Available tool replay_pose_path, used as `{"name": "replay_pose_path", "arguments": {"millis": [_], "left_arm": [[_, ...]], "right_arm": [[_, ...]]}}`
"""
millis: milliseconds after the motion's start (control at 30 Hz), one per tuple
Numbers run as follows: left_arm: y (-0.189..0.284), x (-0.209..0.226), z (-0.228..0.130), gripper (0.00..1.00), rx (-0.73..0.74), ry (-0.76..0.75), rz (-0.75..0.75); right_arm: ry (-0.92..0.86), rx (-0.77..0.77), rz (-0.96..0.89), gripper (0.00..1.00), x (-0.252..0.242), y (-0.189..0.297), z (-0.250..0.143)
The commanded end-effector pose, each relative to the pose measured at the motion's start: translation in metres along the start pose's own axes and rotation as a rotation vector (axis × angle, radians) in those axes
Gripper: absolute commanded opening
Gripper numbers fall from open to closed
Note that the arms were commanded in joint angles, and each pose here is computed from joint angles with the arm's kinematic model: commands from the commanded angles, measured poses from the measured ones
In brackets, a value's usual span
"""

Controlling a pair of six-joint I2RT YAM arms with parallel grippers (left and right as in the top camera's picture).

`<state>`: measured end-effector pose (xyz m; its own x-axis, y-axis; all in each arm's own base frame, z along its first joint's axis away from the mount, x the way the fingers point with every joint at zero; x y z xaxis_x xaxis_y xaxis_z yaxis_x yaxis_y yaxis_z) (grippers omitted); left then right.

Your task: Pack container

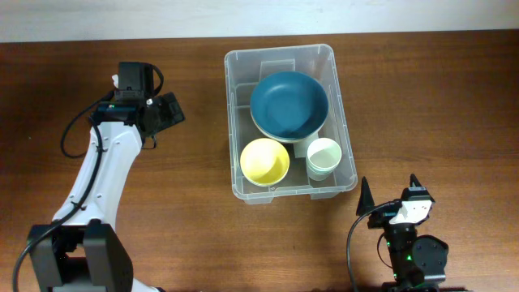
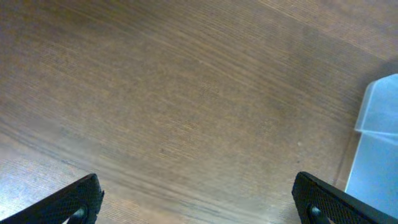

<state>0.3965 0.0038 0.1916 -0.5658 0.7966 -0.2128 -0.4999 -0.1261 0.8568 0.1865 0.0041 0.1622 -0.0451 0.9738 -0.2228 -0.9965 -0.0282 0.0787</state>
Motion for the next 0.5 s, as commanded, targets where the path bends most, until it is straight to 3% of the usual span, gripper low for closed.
{"name": "replay_pose_path", "arguments": {"millis": [0,167,333,467], "left_arm": [[0.005,-0.014,0.009,0.99,-0.033,0.014,-0.102],[0.035,-0.044,0.041,0.99,-0.195,0.029,-0.325],[0.12,-0.036,0.055,0.99,-0.378,-0.066,-0.398],[0.198,-0.012,0.042,0.99,-0.499,-0.197,-0.423]], "right_arm": [[0.006,-0.001,-0.001,0.99,0.001,0.0,-0.002],[0.006,-0.002,-0.001,0.99,0.001,0.0,-0.001],[0.006,-0.002,-0.001,0.99,0.001,0.0,-0.001],[0.006,-0.001,-0.001,0.99,0.001,0.0,-0.002]]}}
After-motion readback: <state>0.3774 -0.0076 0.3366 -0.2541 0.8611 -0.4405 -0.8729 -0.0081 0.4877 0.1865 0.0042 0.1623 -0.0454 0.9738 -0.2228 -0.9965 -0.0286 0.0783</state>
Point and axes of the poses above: each gripper's point midway between its finger pads, its own y axis back along the fingers, its own x axis along the line the jaws close on, z = x × y, the point moved 6 cm from there along y, back along the fingers, and after that the axes turned 14 degrees about y, right-handed, at the moved point
